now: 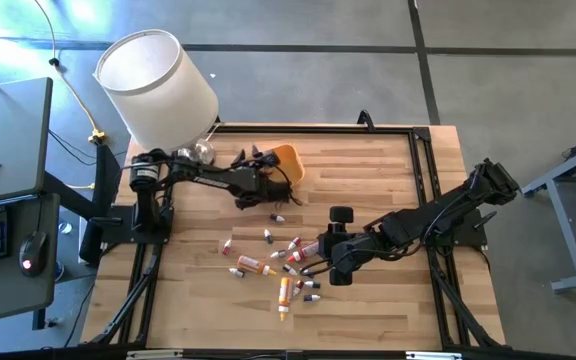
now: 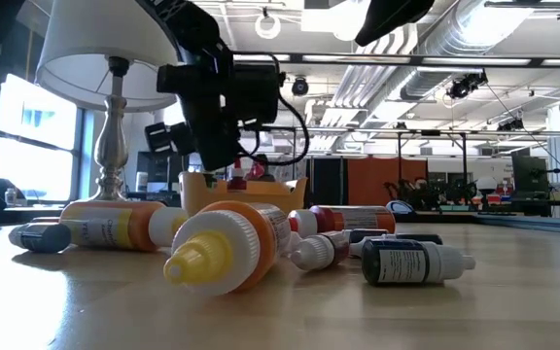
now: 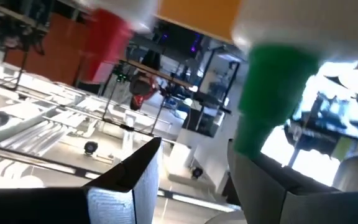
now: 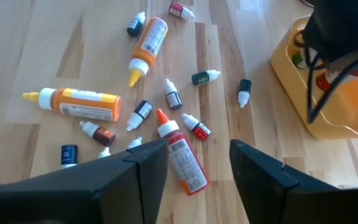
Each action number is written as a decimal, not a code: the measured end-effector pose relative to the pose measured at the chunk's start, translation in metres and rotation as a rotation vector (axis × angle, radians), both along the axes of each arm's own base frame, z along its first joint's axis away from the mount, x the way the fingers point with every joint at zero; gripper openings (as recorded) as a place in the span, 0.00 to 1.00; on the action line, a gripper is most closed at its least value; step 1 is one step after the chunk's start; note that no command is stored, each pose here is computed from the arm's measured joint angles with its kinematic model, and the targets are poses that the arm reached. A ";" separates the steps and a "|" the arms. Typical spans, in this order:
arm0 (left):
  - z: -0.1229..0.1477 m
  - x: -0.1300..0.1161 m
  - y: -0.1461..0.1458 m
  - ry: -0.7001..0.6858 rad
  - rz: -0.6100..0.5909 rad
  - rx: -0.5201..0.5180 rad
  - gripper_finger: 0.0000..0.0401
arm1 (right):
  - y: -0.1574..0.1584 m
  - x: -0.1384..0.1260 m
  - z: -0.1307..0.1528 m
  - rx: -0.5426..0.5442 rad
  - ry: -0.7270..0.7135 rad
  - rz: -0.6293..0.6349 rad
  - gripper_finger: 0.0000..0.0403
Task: Pick & Place food coloring
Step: Put the large orange food coloring bottle into the bin
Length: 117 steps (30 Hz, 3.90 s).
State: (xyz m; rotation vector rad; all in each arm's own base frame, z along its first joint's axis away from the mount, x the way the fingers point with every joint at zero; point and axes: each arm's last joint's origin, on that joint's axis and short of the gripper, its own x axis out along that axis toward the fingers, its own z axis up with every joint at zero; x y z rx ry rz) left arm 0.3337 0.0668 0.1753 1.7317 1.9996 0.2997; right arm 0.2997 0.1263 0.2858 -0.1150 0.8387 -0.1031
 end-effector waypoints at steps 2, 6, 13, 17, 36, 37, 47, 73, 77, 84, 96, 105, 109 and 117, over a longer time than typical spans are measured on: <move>0.003 0.004 -0.009 -0.058 -0.020 -0.015 0.44 | 0.000 0.000 0.000 0.000 0.000 0.000 0.41; 0.013 0.012 -0.028 -0.215 -0.041 -0.042 0.44 | 0.000 0.000 0.000 0.002 0.001 0.002 0.41; 0.045 0.009 -0.053 -0.590 0.167 -0.309 0.44 | 0.000 0.000 0.000 0.005 0.001 -0.001 0.41; 0.072 -0.010 -0.051 -0.744 0.492 -0.465 0.44 | 0.000 0.000 0.000 0.007 0.002 0.000 0.41; 0.119 -0.160 -0.131 -1.846 0.479 -1.035 0.44 | 0.012 0.010 -0.023 0.060 -0.149 -0.002 0.41; 0.110 -0.161 -0.136 -1.851 0.460 -1.081 0.44 | 0.011 0.013 -0.029 0.054 -0.177 0.023 0.41; 0.063 -0.165 -0.152 -1.880 0.424 -1.224 0.44 | -0.023 0.025 -0.080 0.176 -0.364 0.047 0.41; 0.064 -0.165 -0.149 -1.903 0.367 -1.166 0.44 | -0.039 0.106 -0.140 0.053 0.437 0.171 0.41; 0.064 -0.165 -0.150 -1.899 0.370 -1.170 0.44 | -0.044 0.107 -0.141 0.058 0.439 0.160 0.41; 0.064 -0.165 -0.150 -1.897 0.371 -1.172 0.44 | -0.046 0.105 -0.141 0.066 0.466 0.159 0.36; 0.064 -0.165 -0.150 -1.897 0.371 -1.172 0.44 | -0.047 0.101 -0.142 0.062 0.504 0.136 0.31; 0.064 -0.165 -0.150 -1.901 0.369 -1.170 0.44 | -0.046 0.109 -0.119 0.059 0.417 0.112 0.29; 0.064 -0.165 -0.150 -1.902 0.369 -1.169 0.44 | -0.046 0.117 -0.081 -0.007 0.289 0.115 0.30; 0.064 -0.165 -0.150 -1.905 0.369 -1.170 0.44 | -0.059 0.122 -0.009 -0.339 -0.179 -0.081 0.29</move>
